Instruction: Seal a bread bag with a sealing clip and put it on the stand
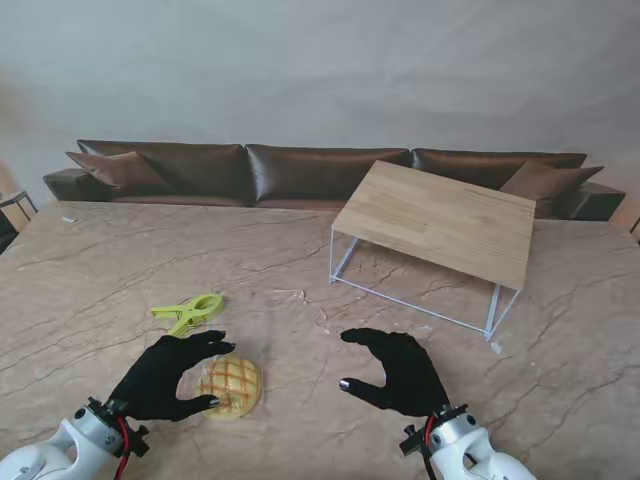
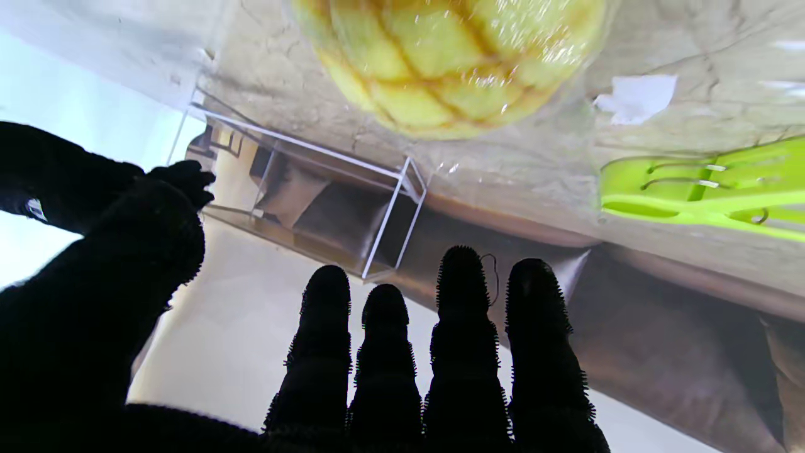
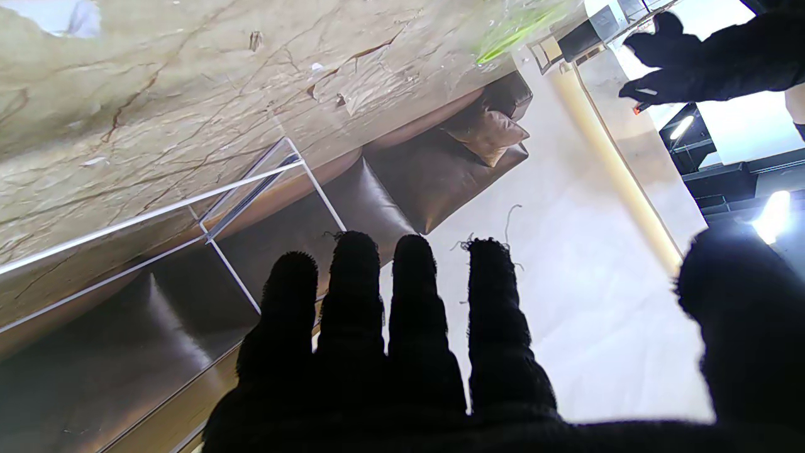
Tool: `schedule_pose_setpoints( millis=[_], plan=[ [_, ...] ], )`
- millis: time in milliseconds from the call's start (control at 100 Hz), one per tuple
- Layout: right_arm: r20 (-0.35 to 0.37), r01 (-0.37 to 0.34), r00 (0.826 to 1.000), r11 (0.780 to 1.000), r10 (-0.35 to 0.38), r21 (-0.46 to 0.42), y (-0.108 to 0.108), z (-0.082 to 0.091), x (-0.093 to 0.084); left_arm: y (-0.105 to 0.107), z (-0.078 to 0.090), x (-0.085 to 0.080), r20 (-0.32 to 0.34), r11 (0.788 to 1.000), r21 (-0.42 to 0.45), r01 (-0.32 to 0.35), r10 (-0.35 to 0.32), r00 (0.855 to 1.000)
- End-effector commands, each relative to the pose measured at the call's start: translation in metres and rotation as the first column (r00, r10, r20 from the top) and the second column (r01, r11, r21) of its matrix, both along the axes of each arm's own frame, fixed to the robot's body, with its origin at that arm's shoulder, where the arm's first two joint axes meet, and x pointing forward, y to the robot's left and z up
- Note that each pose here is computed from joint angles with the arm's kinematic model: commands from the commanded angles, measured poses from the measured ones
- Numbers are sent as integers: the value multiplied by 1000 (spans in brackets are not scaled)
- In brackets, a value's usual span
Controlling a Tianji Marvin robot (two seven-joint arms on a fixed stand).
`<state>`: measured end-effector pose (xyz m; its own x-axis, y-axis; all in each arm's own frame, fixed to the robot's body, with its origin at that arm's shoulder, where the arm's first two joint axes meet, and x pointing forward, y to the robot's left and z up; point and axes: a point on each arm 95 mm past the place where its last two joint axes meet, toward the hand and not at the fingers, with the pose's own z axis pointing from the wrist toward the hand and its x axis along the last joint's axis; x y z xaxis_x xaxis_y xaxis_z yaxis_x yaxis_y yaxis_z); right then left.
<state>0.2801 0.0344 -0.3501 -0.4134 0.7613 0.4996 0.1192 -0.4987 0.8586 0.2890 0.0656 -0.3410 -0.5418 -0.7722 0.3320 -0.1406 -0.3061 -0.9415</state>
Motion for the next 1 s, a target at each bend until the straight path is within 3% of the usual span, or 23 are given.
schedule_pose_setpoints(
  millis=[0, 330, 540, 990],
  plan=[
    [1, -3, 1000, 1000, 3, 4, 3, 1, 0, 6, -11, -1, -45, 1000, 15, 5, -4, 999],
    [-13, -17, 1000, 1000, 17, 15, 6, 0, -2, 1, -43, 8, -71, 983, 183, 30, -17, 997],
    [0, -14, 1000, 1000, 14, 15, 8, 2, -2, -17, -55, 16, -106, 986, 153, 65, -49, 993],
    [-31, 26, 999, 1000, -26, 7, -7, -4, -3, -84, -71, 34, -138, 990, 53, 128, -119, 983]
  ],
)
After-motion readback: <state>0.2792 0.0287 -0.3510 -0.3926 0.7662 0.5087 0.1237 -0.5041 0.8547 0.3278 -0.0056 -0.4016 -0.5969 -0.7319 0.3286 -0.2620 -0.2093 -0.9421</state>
